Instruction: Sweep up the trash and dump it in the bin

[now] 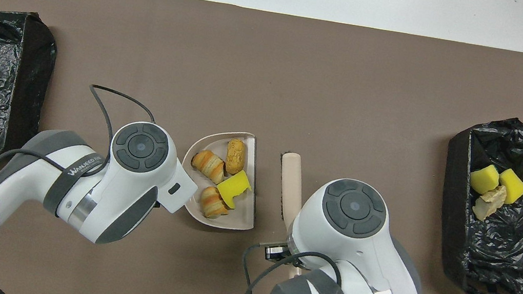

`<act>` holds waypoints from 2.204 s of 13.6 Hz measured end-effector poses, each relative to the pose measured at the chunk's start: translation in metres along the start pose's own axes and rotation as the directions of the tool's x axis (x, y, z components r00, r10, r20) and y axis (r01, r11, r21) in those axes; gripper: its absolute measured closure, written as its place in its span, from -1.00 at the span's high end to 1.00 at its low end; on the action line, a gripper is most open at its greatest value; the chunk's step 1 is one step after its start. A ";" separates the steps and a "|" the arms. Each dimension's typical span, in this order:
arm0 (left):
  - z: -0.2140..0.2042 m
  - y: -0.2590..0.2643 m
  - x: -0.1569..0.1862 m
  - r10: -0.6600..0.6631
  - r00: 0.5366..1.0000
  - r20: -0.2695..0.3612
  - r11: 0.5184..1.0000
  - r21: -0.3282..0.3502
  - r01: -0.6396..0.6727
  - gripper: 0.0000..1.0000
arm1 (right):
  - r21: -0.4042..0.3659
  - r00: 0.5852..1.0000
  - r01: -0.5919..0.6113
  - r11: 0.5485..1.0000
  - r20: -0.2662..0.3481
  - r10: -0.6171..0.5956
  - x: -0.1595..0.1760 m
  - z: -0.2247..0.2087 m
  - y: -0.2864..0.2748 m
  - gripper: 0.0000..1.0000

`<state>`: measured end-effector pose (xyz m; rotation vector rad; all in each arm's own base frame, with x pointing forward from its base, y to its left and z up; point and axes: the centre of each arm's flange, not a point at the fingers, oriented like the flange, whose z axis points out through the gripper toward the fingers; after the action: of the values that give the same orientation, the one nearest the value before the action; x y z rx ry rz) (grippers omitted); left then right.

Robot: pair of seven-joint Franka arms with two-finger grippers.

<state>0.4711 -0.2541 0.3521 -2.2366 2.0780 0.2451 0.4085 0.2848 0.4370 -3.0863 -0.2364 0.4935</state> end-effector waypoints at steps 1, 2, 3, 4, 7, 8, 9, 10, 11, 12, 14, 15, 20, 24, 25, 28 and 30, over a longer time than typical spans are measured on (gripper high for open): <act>0.001 -0.002 -0.003 0.006 1.000 -0.006 1.000 -0.004 -0.006 -0.37 | -0.036 1.000 0.006 0.999 0.015 -0.005 -0.009 -0.006 0.004 -0.48; 0.001 -0.003 -0.005 0.014 1.000 -0.010 1.000 -0.008 -0.014 -0.37 | -0.057 1.000 0.004 0.998 0.026 -0.002 -0.017 -0.011 0.010 -0.48; 0.002 -0.005 -0.009 0.022 1.000 -0.014 1.000 -0.011 -0.022 -0.37 | -0.062 0.999 -0.010 0.998 0.035 0.012 -0.021 -0.017 0.018 -0.48; 0.002 -0.010 -0.016 0.023 0.999 -0.023 1.000 -0.017 -0.023 -0.37 | -0.061 0.999 -0.027 0.998 0.040 0.030 -0.023 -0.022 0.028 -0.48; -0.006 -0.029 -0.056 0.021 0.996 -0.085 0.999 -0.029 -0.023 -0.37 | -0.047 0.996 -0.079 0.996 0.044 0.081 -0.017 -0.027 0.052 -0.48; -0.013 -0.034 -0.073 0.030 0.993 -0.114 0.999 -0.029 -0.034 -0.37 | -0.041 0.995 -0.087 0.995 0.048 0.089 -0.015 -0.026 0.055 -0.48; -0.021 -0.039 -0.093 0.048 0.988 -0.144 0.998 -0.023 -0.052 -0.37 | -0.032 0.994 -0.090 0.995 0.056 0.092 -0.016 -0.024 0.055 -0.48; -0.030 -0.043 -0.114 0.062 0.984 -0.169 0.998 -0.013 -0.065 -0.37 | -0.016 0.994 -0.091 0.996 0.066 0.092 -0.016 -0.022 0.054 -0.48; -0.038 -0.047 -0.134 0.068 0.979 -0.194 0.998 -0.002 -0.069 -0.37 | 0.002 0.993 -0.092 0.996 0.077 0.092 -0.017 -0.020 0.051 -0.48; -0.046 -0.052 -0.156 0.072 0.972 -0.225 0.997 0.008 -0.072 -0.37 | 0.020 0.992 -0.092 0.996 0.091 0.089 -0.019 -0.017 0.047 -0.48; -0.069 -0.064 -0.200 0.082 0.962 -0.259 0.997 0.010 -0.082 -0.37 | 0.055 0.991 -0.098 0.994 0.097 0.093 -0.021 -0.011 0.032 -0.48; -0.085 -0.072 -0.221 0.081 0.961 -0.265 0.997 0.012 -0.080 -0.37 | 0.072 0.990 -0.117 0.991 0.089 0.110 -0.022 -0.008 0.019 -0.48; -0.132 -0.111 -0.315 0.041 0.960 -0.278 0.999 -0.019 -0.048 -0.37 | 0.100 0.980 -0.197 0.975 0.051 0.193 -0.021 0.036 -0.067 -0.48; -0.118 -0.122 -0.412 -0.038 0.958 -0.283 0.999 -0.033 0.030 -0.37 | 0.093 0.987 -0.157 0.983 0.054 0.152 -0.027 0.067 -0.106 -0.48; -0.116 -0.120 -0.435 -0.041 0.962 -0.270 0.999 -0.027 0.035 -0.37 | 0.079 0.989 -0.141 0.987 0.062 0.137 -0.031 0.075 -0.112 -0.48; -0.119 -0.116 -0.488 -0.059 0.984 -0.169 0.998 -0.023 0.056 -0.37 | 0.026 0.991 -0.095 0.995 0.096 0.092 -0.047 0.106 -0.113 -0.48; -0.124 -0.120 -0.511 -0.049 0.996 -0.074 0.999 -0.019 0.048 -0.37 | 0.005 0.991 -0.089 0.996 0.105 0.088 -0.051 0.117 -0.103 -0.48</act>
<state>0.5639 0.2366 0.5552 -2.3375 2.0618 0.1795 0.3094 0.3770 0.3448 -3.0756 -0.0976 0.6591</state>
